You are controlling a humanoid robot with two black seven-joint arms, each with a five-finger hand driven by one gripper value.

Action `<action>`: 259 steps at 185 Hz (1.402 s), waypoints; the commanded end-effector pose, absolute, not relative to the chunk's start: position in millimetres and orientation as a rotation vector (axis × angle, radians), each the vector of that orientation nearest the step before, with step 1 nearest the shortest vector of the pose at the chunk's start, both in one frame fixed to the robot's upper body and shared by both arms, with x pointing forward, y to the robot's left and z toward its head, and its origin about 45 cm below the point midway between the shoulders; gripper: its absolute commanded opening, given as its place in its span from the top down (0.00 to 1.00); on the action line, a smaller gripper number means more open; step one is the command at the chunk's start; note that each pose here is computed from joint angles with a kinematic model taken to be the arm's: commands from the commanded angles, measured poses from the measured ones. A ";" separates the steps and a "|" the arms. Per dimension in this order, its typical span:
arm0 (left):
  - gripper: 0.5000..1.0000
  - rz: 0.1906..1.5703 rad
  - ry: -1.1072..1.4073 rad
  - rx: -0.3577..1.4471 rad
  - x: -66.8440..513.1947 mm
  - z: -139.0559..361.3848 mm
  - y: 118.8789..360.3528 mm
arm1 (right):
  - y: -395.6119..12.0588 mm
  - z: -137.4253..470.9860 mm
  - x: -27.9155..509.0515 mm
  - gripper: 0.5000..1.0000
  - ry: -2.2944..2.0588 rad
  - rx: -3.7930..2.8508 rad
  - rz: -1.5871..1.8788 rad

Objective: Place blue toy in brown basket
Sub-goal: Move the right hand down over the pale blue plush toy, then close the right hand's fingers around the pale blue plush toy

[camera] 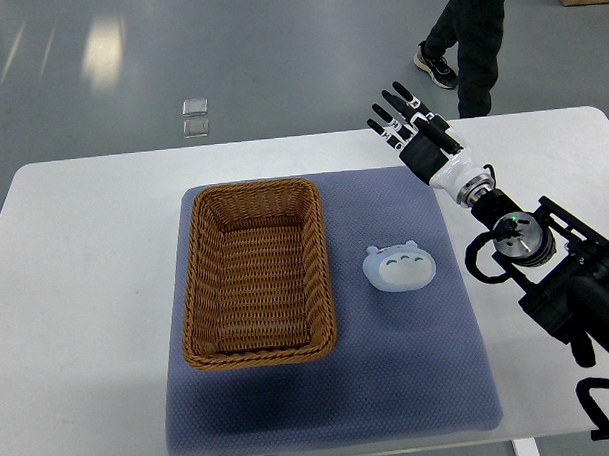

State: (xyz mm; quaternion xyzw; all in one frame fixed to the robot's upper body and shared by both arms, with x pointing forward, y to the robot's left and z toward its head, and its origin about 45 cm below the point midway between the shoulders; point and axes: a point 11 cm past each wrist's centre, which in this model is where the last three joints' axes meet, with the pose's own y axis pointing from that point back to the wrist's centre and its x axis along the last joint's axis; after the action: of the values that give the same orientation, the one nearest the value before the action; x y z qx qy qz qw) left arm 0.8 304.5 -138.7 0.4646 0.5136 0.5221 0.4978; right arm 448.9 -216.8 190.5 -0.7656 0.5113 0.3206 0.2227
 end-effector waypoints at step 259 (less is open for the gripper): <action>0.00 1.263 1.242 1.125 0.7 -138.7 304.7 | -222.2 235.4 379.6 0.19 0.991 -3.826 -0.775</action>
State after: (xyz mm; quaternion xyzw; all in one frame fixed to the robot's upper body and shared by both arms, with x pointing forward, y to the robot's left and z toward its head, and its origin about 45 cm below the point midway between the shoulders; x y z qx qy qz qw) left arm 0.6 304.7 -138.7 0.4649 0.5133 0.5217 0.4983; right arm 382.3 -221.8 242.5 -0.8576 0.2181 -0.1802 -0.4294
